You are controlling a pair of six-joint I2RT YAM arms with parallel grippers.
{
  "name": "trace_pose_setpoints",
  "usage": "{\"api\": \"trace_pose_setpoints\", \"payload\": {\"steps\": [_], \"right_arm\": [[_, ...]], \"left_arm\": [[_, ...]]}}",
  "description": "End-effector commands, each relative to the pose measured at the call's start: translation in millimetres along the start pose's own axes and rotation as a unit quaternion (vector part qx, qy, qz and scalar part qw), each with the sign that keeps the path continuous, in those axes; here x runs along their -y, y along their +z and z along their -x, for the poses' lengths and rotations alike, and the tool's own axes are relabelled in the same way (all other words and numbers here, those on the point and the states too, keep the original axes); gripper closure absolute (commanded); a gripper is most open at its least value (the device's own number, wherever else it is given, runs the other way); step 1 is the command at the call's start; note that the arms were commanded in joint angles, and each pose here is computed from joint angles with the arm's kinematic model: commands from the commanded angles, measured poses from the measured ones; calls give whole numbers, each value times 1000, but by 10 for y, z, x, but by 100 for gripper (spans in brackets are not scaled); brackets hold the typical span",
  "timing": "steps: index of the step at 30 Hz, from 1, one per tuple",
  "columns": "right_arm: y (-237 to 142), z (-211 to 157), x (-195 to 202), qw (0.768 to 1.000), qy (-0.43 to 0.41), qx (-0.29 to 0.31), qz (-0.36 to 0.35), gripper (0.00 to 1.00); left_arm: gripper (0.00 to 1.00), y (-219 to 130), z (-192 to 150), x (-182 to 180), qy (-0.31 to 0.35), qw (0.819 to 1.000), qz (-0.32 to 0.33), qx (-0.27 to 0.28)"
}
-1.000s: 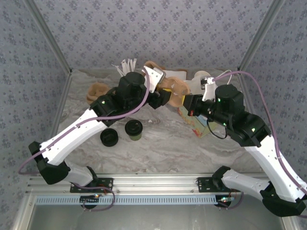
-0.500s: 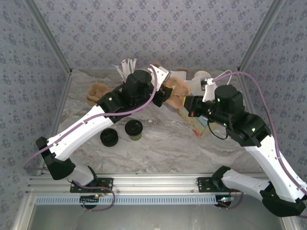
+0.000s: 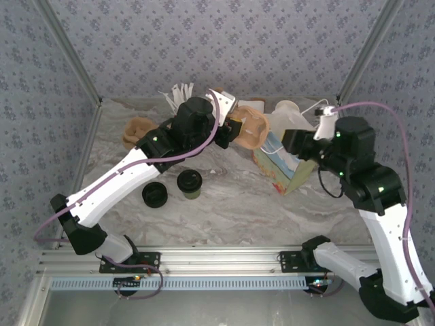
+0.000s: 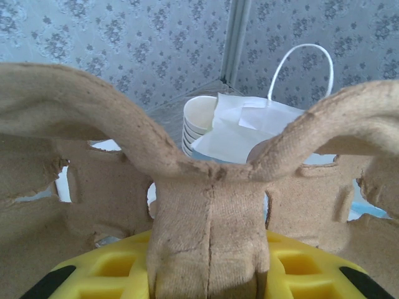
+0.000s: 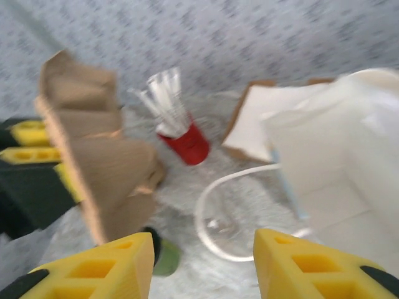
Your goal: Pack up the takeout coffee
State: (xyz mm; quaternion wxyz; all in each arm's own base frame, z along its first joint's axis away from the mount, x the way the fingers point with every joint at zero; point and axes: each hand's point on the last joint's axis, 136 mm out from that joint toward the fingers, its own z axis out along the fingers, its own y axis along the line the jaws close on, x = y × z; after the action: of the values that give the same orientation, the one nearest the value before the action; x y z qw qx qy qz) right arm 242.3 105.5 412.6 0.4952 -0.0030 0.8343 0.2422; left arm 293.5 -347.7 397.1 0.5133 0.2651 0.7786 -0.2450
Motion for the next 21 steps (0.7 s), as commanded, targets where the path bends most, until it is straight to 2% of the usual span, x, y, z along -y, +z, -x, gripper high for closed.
{"api": "trace_pose_setpoints", "payload": {"steps": [1,5,10,14,21], "right_arm": [[-13,-81,447,997,9,-33,-76,52],[104,-120,1060,984,68,-50,-156,53],[286,-164,1581,972,139,-62,-181,52],[529,-171,1752,973,155,-78,-152,49],[906,-80,1895,983,120,-83,-111,37]], "left_arm": [[71,-217,133,-77,-17,1000,1,23],[71,-304,149,-141,-19,999,5,29],[71,-369,174,-110,-20,999,-7,34],[72,-364,183,-89,-20,999,-12,34],[72,-336,160,-6,-6,999,-33,14]]}}
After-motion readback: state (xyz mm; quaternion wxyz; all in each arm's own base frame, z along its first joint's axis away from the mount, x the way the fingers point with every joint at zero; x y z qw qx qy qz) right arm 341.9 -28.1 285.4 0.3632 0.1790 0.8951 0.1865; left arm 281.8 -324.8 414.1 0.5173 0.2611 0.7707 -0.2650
